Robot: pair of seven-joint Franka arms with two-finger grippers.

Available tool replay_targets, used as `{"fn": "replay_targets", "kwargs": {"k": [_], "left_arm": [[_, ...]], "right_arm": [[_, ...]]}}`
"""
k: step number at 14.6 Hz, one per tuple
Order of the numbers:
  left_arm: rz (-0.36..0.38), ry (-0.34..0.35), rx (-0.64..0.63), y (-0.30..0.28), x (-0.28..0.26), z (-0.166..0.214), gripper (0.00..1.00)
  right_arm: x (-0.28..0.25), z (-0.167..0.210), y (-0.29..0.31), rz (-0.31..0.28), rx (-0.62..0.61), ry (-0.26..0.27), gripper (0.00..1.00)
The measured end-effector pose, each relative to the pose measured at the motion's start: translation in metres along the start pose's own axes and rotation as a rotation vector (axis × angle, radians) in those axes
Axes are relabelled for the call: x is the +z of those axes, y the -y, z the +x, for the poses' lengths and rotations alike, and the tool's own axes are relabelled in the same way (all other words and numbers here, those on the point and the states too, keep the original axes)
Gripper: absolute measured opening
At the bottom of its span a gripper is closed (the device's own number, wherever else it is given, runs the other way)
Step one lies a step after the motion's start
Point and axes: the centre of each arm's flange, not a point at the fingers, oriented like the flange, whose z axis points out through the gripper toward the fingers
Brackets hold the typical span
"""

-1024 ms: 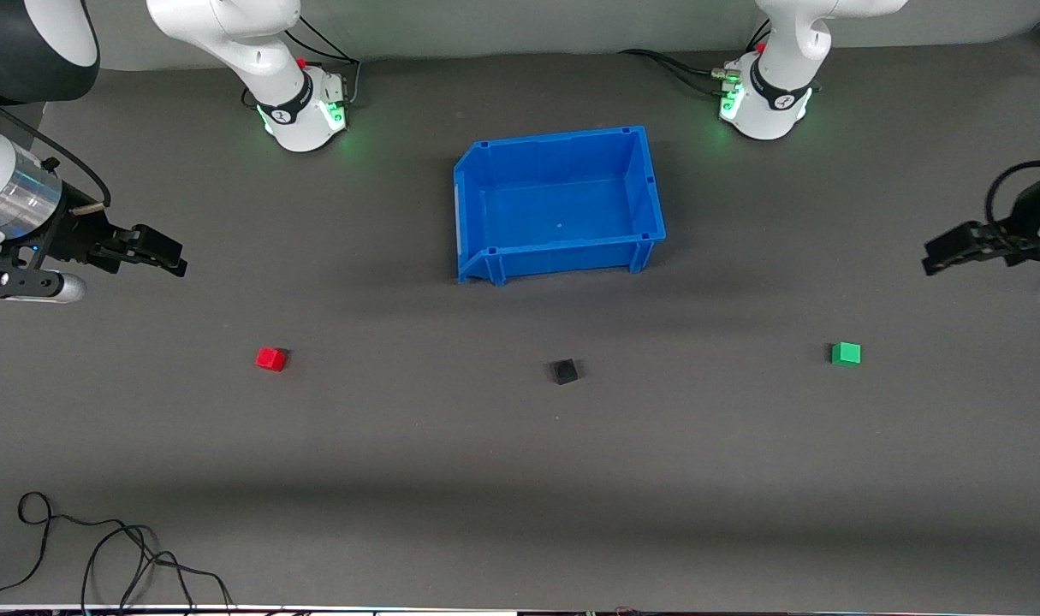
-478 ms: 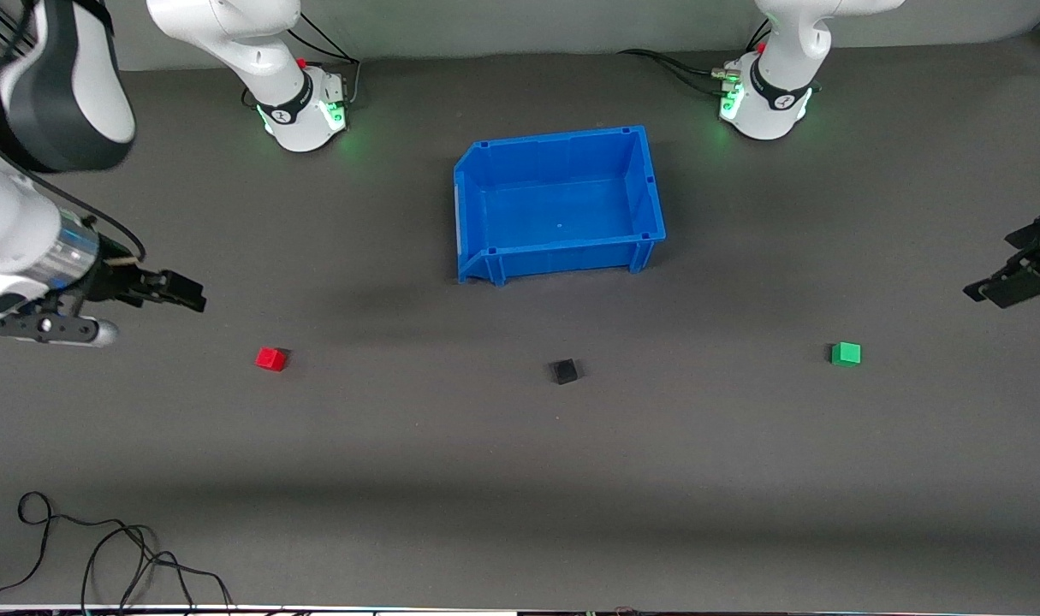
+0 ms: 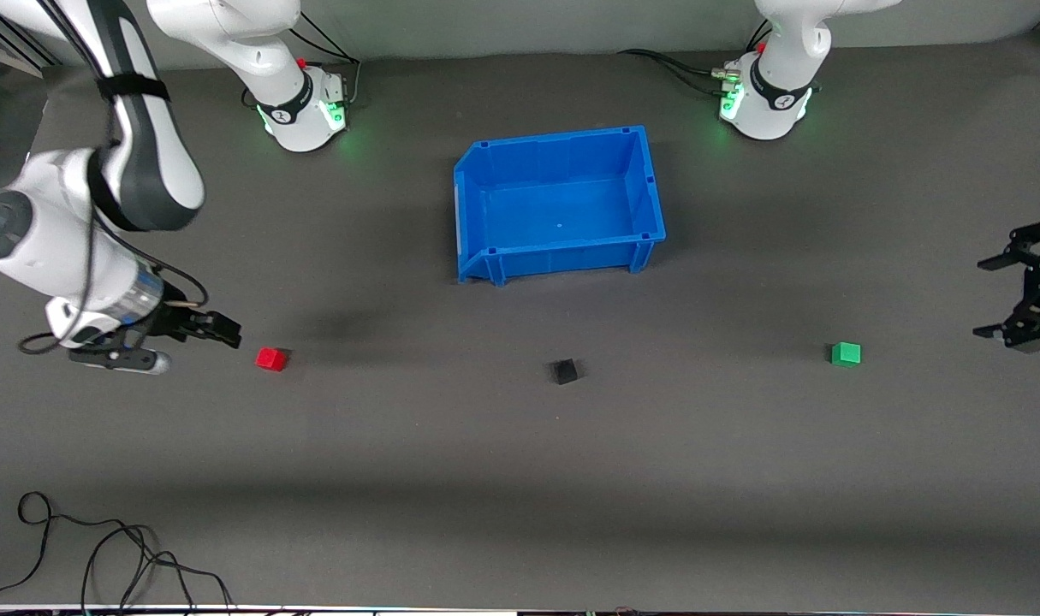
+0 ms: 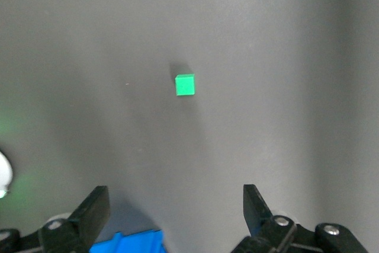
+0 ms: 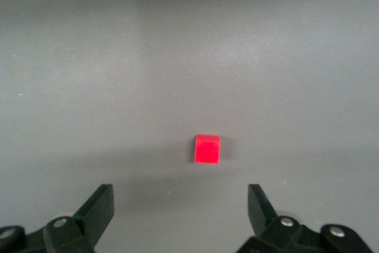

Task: Attach green and red cubes to black cube
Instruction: 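Lower the right gripper to the red cube while the left gripper reaches green, then close the right gripper on the red cube and the left on green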

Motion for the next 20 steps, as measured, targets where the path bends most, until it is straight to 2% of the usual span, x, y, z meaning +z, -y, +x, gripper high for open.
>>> {"fn": "replay_targets", "kwargs": {"k": [3, 7, 9, 12, 16, 20], "left_arm": [[-0.026, 0.018, -0.046, -0.017, 0.071, 0.026, 1.00], [-0.077, 0.078, -0.106, -0.018, 0.159, 0.046, 1.00], [-0.100, 0.079, -0.123, -0.017, 0.190, 0.056, 1.00], [-0.132, 0.059, -0.151, -0.018, 0.240, 0.064, 1.00], [-0.136, 0.043, -0.136, -0.018, 0.283, 0.064, 1.00], [-0.121, 0.043, -0.119, -0.012, 0.297, 0.063, 1.00]], "right_arm": [[0.048, -0.005, -0.007, -0.004, 0.009, -0.008, 1.00], [0.103, -0.009, -0.019, -0.015, 0.026, -0.018, 1.00], [0.129, -0.014, -0.020, -0.015, 0.026, -0.037, 1.00], [0.160, -0.021, -0.022, -0.020, 0.025, -0.037, 1.00], [0.179, -0.023, -0.024, -0.021, 0.024, -0.047, 1.00], [0.190, -0.024, -0.024, -0.021, 0.024, -0.058, 0.97]]}}
